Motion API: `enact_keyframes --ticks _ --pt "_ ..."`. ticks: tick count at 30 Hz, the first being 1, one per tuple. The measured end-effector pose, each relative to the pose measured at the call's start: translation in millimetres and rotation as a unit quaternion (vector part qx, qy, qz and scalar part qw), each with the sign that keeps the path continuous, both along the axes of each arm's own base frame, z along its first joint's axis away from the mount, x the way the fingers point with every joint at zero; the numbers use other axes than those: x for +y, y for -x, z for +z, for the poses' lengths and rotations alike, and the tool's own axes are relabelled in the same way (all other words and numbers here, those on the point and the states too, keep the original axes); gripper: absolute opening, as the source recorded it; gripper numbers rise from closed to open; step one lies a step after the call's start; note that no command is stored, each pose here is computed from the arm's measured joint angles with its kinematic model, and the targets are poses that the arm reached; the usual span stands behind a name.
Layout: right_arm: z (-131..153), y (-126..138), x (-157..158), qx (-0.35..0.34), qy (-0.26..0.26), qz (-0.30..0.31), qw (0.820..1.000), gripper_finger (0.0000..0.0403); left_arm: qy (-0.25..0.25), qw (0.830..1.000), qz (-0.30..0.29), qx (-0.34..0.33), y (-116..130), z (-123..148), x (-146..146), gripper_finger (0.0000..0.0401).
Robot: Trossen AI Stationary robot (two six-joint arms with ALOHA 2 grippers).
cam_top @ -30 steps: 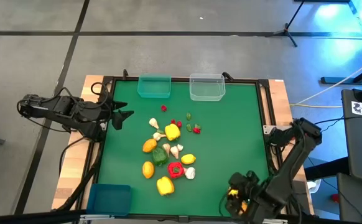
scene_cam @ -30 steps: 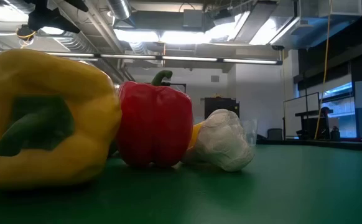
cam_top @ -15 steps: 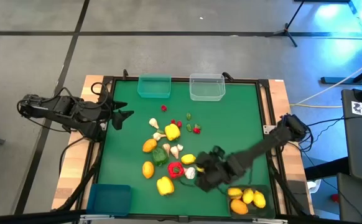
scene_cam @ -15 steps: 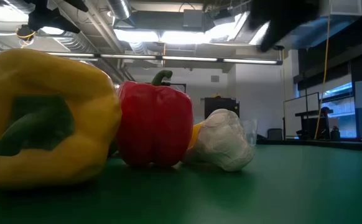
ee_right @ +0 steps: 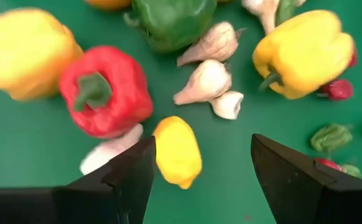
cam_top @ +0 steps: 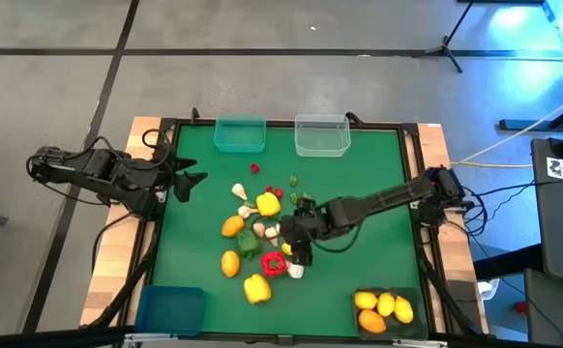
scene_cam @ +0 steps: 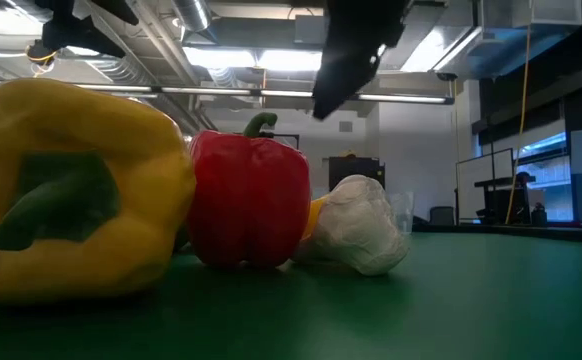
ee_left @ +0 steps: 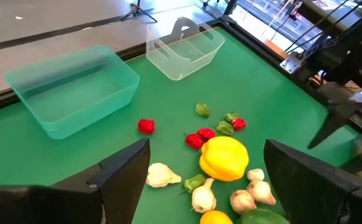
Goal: Sort produce into baskets
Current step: Put the lemon into the black bin
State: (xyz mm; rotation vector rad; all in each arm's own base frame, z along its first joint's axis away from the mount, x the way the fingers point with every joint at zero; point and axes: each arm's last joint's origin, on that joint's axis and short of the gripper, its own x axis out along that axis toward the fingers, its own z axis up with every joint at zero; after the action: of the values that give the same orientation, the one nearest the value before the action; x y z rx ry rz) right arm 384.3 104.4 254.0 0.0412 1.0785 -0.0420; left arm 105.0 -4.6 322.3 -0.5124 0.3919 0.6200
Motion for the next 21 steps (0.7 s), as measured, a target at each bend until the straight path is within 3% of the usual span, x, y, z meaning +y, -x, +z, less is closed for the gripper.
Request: enact_keyframes --ticks 9,21 --pt "-40 -20 0 0.038 -0.027 0.042 0.998 0.0257 -0.003 1.000 -0.001 0.005 0 -1 0 0.0308" --pt "-82 -27 2 0.098 -0.021 0.058 0.993 0.0257 -0.004 1.000 0.000 0.007 1 -1 0 0.0308"
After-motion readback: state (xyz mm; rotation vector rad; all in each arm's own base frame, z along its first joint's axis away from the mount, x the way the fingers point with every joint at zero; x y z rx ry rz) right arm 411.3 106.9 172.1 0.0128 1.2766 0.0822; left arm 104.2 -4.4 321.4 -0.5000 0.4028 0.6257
